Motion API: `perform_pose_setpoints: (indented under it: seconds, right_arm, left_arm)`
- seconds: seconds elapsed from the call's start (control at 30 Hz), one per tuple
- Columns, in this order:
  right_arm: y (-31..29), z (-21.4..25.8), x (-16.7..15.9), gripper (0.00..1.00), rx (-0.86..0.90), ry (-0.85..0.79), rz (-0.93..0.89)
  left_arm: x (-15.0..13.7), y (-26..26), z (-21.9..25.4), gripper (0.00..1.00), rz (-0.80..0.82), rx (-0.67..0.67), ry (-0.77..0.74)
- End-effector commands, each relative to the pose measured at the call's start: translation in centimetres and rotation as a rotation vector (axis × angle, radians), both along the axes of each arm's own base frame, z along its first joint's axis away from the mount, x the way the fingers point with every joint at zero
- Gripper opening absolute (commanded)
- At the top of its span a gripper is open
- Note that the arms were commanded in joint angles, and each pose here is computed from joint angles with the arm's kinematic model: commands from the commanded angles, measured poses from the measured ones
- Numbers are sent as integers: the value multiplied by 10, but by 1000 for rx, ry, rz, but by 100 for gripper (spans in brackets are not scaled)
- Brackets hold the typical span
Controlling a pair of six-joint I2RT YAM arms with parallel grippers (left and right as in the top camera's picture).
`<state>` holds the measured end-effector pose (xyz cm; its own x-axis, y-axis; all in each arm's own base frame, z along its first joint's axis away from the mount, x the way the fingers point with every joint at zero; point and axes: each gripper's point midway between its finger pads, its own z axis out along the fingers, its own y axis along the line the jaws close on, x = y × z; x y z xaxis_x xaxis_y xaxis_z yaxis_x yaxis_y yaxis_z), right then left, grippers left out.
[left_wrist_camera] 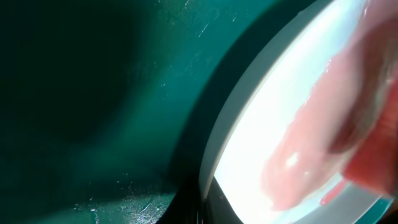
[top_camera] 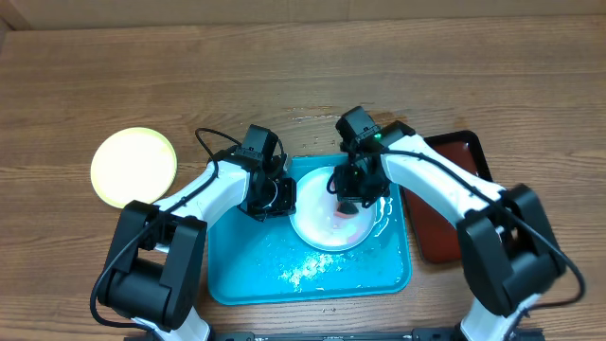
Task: Clean dirty plates on tray and stack at the side
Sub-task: 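Carry the sponge with the right gripper back onto the dark red tray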
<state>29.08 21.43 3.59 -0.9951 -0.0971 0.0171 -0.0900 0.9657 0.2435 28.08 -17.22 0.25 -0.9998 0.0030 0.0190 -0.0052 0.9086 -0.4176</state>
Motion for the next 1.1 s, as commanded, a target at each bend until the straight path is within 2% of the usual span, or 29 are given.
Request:
perform_pose_setpoints:
  seconds: [0.0, 0.1, 0.23, 0.4, 0.7, 1.07]
  right_arm:
    - [15, 54, 10, 4, 126, -107, 9]
    - [-12, 68, 19, 4, 47, -155, -126]
    - [-82, 77, 24, 4, -180, -194, -411]
    - [-147, 78, 25, 4, -332, -187, -575]
    - [-213, 60, 24, 4, -359, -120, -778]
    - [-197, 2, 0, 4, -272, -41, -753]
  left_arm:
    - [0, 7, -8, 4, 23, 36, 20]
    - [0, 7, -8, 4, 22, 35, 20]
    - [0, 6, -7, 4, 20, 33, 20]
    - [0, 6, -7, 4, 20, 34, 20]
    - [0, 6, -7, 4, 20, 34, 19]
    - [0, 6, -7, 4, 20, 33, 18]
